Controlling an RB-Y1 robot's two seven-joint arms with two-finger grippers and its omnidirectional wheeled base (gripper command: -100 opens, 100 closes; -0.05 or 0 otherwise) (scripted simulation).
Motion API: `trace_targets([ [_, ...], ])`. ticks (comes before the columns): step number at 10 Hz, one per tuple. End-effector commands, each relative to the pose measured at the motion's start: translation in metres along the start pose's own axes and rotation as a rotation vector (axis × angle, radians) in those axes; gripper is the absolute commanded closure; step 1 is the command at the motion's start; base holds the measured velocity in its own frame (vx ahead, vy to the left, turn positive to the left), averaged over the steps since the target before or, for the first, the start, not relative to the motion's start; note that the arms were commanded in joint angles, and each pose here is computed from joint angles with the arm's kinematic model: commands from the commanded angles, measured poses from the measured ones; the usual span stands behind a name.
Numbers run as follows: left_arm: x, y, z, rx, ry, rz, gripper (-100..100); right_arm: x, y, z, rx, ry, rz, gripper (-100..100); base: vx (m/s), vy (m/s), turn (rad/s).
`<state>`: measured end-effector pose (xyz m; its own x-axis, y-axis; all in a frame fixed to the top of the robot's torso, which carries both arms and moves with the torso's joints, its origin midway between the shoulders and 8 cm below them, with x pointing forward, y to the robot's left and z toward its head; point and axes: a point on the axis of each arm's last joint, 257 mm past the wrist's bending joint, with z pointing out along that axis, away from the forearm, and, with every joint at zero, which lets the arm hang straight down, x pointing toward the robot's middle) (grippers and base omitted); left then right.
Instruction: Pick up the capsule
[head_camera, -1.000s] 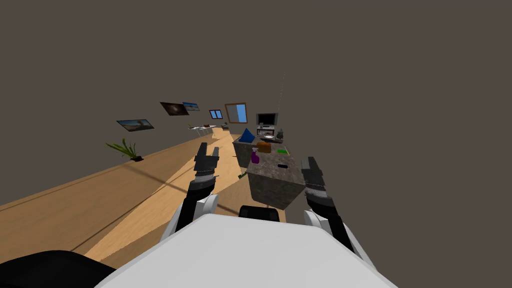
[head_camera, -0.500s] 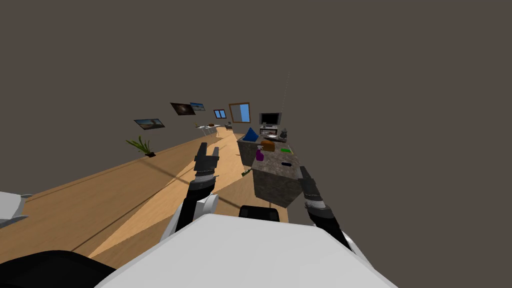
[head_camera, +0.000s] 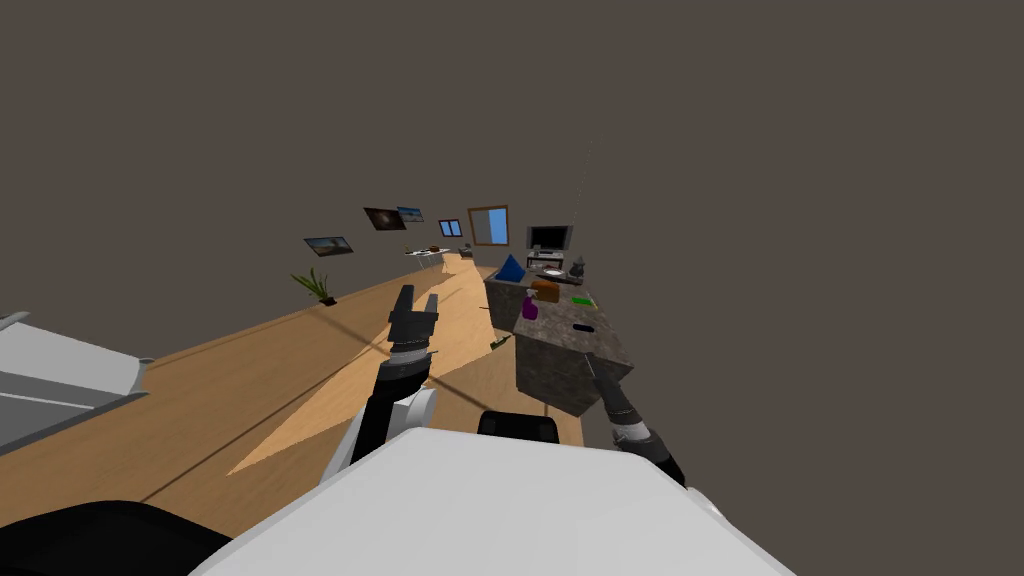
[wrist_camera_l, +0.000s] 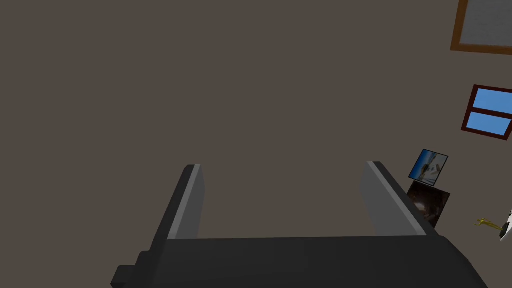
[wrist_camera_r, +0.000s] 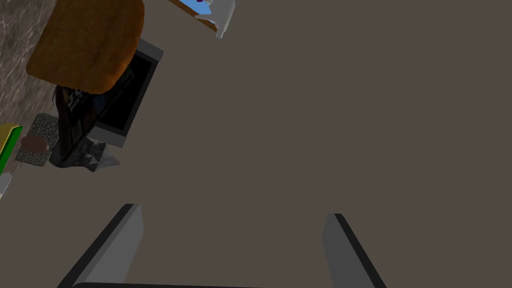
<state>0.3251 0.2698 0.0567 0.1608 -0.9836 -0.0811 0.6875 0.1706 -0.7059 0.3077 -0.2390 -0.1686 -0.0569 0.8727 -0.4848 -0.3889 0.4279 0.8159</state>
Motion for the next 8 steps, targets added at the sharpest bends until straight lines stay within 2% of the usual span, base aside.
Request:
trace_targets([
  [1, 0.000, 0.000, 0.000, 0.000, 0.000, 0.000, 0, 0.008, -0.012, -0.013, 0.022, 0.045, -0.016, -100, -0.046, 0.074, 0.035],
  [3, 0.000, 0.000, 0.000, 0.000, 0.000, 0.000, 0, 0.035, -0.038, -0.048, 0.082, 0.173, -0.065, -100, -0.054, 0.086, 0.177],
  [4, 0.000, 0.000, 0.000, 0.000, 0.000, 0.000, 0, 0.035, -0.039, -0.049, 0.082, 0.182, -0.070, -100, -0.037, 0.078, 0.033],
  [5, 0.000, 0.000, 0.000, 0.000, 0.000, 0.000, 0, 0.046, -0.051, -0.067, 0.107, 0.251, -0.100, -100, -0.025, 0.087, 0.121],
  [6, 0.000, 0.000, 0.000, 0.000, 0.000, 0.000, 0, 0.046, -0.054, -0.070, 0.114, 0.258, -0.102, -100, -0.021, 0.068, 0.072],
  [7, 0.000, 0.000, 0.000, 0.000, 0.000, 0.000, 0, 0.056, -0.067, -0.091, 0.143, 0.326, -0.132, -100, -0.020, 0.063, 0.143],
  [8, 0.000, 0.000, 0.000, 0.000, 0.000, 0.000, 0, 0.056, -0.069, -0.093, 0.146, 0.338, -0.137, -100, -0.014, 0.055, 0.083],
])
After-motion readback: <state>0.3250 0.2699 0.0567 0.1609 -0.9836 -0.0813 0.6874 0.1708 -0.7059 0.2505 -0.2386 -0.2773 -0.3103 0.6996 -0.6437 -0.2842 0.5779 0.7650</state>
